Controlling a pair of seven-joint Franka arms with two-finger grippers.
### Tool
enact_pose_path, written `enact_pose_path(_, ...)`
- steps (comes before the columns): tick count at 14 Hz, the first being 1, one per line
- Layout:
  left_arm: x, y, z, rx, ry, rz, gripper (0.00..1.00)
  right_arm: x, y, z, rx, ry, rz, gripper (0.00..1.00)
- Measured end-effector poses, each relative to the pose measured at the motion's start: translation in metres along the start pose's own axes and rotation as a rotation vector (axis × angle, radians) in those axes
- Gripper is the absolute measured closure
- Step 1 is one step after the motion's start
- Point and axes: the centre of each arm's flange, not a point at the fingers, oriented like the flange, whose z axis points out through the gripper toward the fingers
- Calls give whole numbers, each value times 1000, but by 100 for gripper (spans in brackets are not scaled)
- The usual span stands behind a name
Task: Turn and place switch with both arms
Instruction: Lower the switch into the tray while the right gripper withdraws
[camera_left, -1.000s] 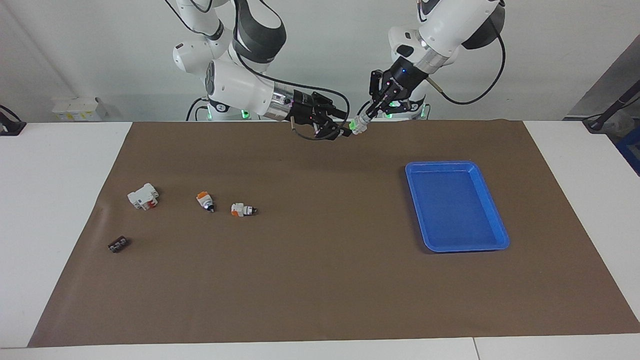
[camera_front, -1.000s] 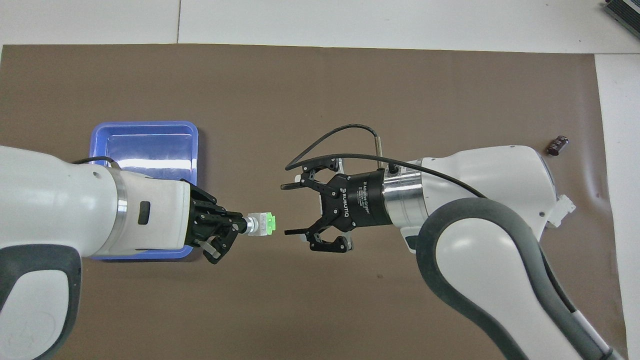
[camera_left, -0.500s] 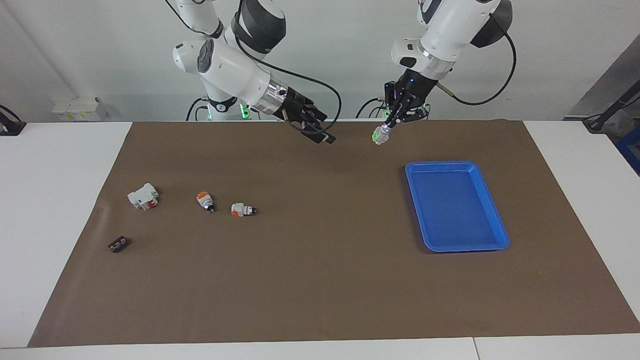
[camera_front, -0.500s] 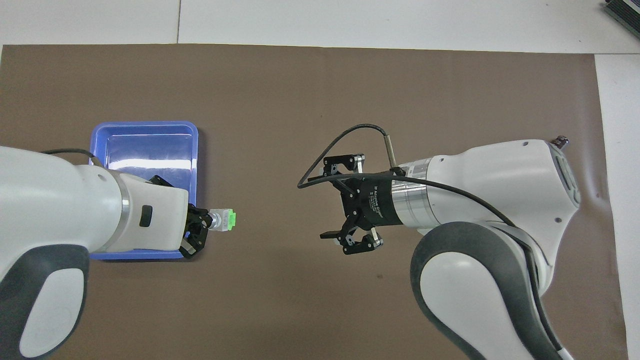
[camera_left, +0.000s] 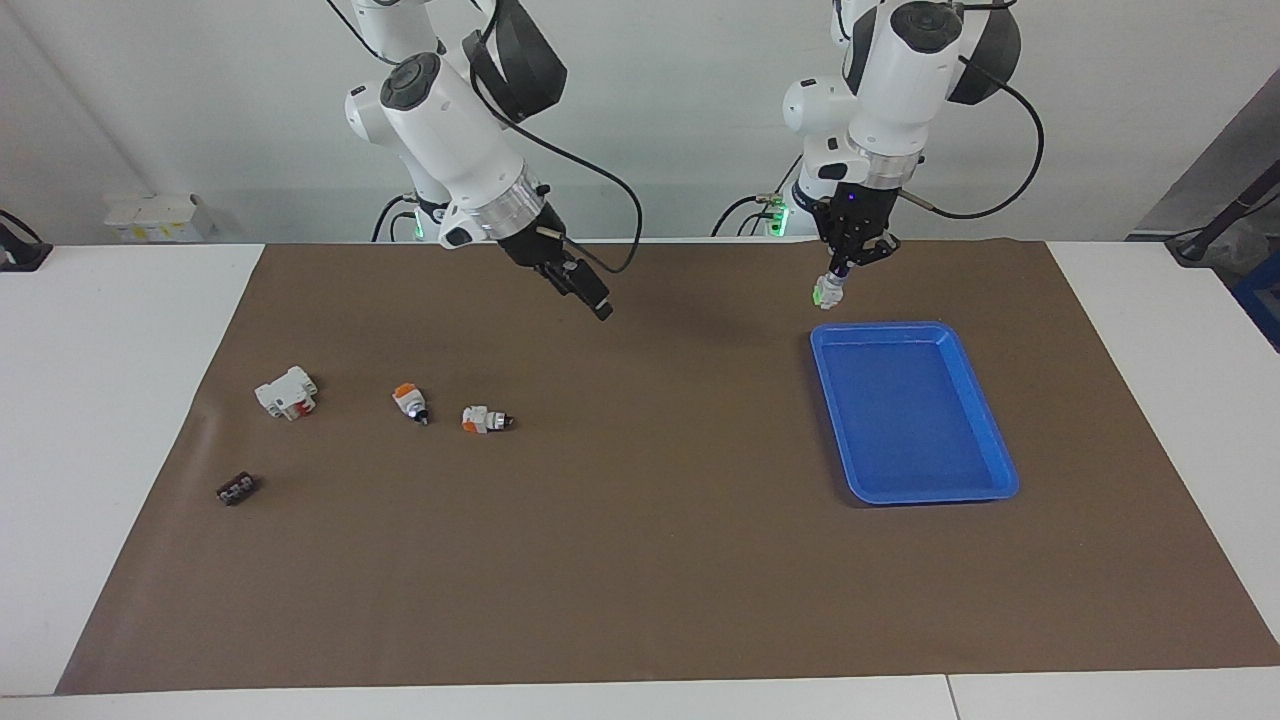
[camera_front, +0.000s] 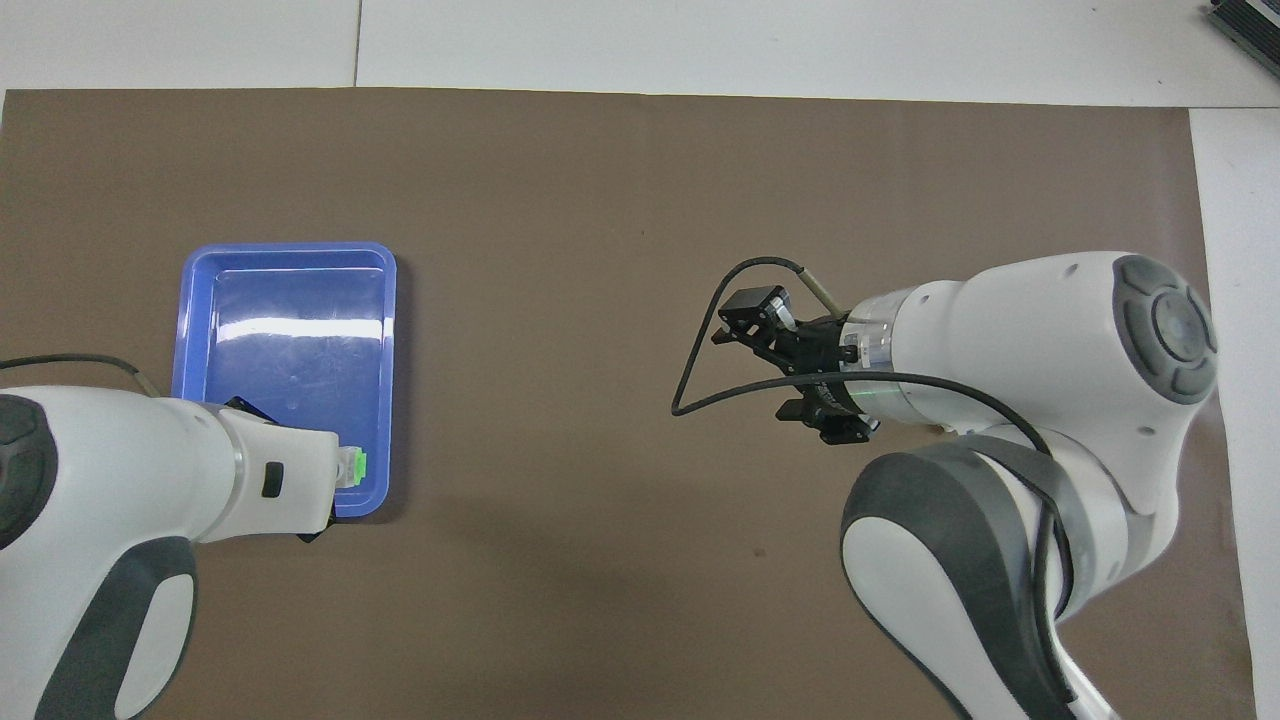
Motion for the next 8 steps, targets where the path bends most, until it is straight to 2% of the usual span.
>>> enact_pose_path(3,-21,-26,29,41,21,-48,90,37,22,-9,-105,106,-227,0)
enact_pose_path(5,-22,-33,54,55,10,-40,90,66,40,-19,-176,158,-348,0)
enact_pose_path(8,-13,-41,99,33,-25,-6,90,102,62,-53,-231,167,-424,0)
